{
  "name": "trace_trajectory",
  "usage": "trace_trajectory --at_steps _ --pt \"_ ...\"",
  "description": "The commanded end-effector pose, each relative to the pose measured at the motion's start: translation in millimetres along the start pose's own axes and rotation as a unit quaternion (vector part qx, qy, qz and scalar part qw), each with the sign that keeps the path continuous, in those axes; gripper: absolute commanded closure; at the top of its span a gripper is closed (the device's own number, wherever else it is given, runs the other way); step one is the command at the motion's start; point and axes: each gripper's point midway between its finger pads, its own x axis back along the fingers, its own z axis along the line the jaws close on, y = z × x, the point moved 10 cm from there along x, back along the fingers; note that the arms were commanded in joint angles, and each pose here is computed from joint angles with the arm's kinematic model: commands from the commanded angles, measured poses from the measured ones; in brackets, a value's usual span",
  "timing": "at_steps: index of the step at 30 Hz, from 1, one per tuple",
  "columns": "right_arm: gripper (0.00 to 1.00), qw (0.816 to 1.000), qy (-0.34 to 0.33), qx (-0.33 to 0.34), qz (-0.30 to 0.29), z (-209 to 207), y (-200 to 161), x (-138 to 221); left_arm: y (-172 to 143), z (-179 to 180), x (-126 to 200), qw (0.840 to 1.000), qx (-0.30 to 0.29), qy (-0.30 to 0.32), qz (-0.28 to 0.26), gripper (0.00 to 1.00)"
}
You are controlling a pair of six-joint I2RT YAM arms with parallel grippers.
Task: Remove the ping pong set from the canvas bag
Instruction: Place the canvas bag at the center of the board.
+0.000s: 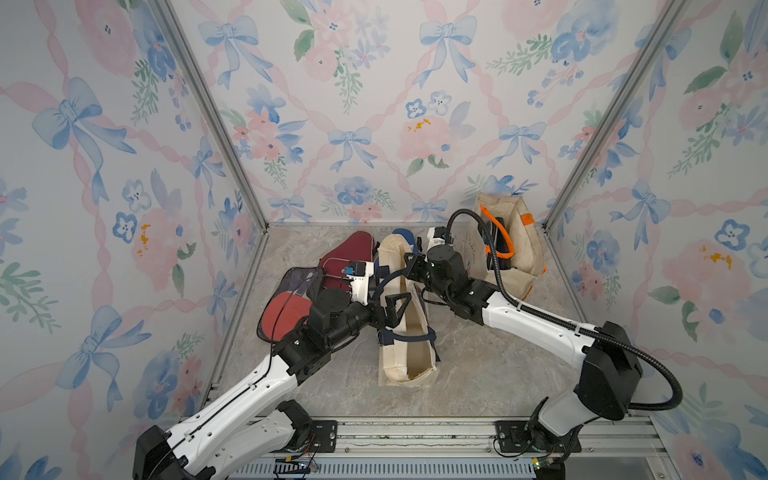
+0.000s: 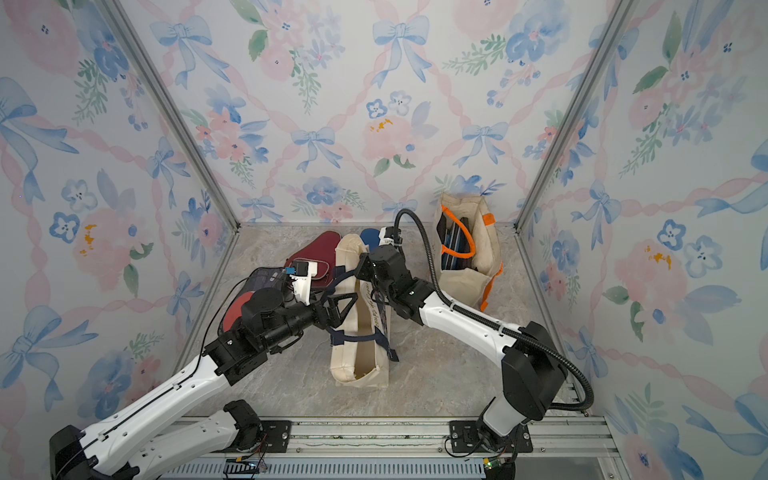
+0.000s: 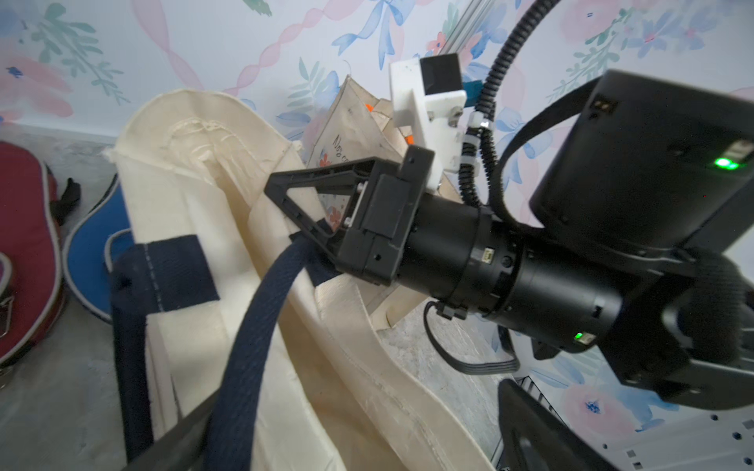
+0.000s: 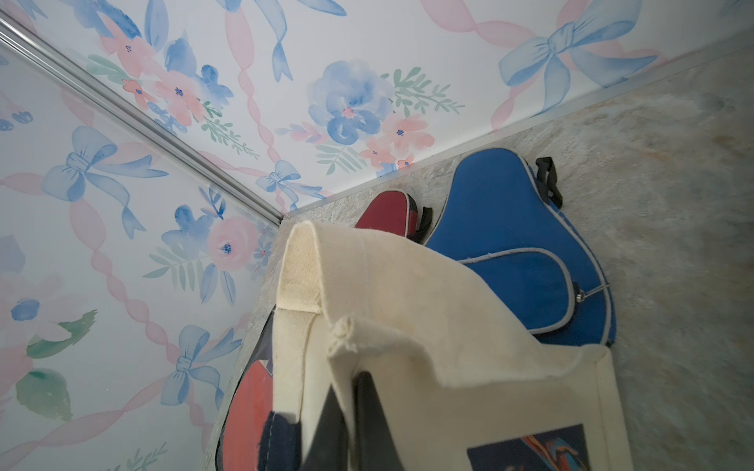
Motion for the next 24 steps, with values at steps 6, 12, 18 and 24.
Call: trace_trajectory --at_steps 6,12,18,24 --pt "1.0 1.0 0.0 0.001 -0.009 -2 3 -2 -3 12 20 0.997 -0.008 0.073 -0.003 0.02" --pt "1.0 1.0 0.001 -0.002 0.0 -6 -2 -4 12 2 23 0.998 -0.009 0.056 -0.017 0.02" --pt "0.87 1.0 0.01 0.005 0.013 -8 1 -1 0 26 14 0.994 0.015 0.108 -0.006 0.02" --pt "0.5 0.999 0.019 0.035 0.024 -11 8 8 -3 50 11 0.989 0.063 0.133 -0.024 0.02"
